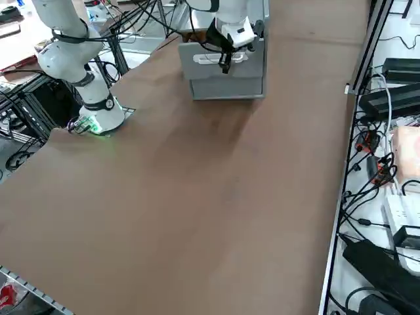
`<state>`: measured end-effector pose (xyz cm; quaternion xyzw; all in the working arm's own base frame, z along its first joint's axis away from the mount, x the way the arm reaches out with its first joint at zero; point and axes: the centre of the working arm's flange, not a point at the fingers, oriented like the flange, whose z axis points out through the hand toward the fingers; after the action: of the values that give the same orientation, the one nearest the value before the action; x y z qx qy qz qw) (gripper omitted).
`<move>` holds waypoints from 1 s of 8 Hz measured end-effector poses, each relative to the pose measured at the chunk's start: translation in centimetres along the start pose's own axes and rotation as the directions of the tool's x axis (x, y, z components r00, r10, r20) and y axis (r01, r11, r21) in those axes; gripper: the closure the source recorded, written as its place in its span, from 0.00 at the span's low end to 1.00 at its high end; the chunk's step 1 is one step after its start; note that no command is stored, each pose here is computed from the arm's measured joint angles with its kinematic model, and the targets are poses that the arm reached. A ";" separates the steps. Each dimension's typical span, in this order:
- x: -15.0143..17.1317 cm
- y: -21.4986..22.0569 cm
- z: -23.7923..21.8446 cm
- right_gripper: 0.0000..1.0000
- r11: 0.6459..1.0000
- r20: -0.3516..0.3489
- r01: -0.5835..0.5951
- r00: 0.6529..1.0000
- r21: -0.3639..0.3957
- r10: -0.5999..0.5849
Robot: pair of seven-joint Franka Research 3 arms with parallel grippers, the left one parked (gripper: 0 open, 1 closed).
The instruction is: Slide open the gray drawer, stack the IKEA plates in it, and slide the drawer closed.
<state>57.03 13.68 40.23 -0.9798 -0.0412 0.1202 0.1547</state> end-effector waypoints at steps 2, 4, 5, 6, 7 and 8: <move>-1.1 -4.9 2.4 1.00 1.000 0.035 -0.002 0.999 -0.014 0.002; -2.0 -8.1 3.5 1.00 1.000 0.049 0.001 0.999 -0.029 0.000; -2.0 -8.0 3.5 1.00 1.000 0.048 -0.003 0.999 -0.029 0.004; -2.1 -8.1 3.5 1.00 1.000 0.049 -0.003 0.999 -0.030 0.005; -2.1 -8.1 3.6 1.00 0.999 0.049 -0.004 0.999 -0.032 0.006; -2.1 -8.1 3.6 1.00 0.999 0.048 -0.004 0.999 -0.033 0.006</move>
<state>53.76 22.20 39.90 -0.9790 -0.0444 0.1436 0.1374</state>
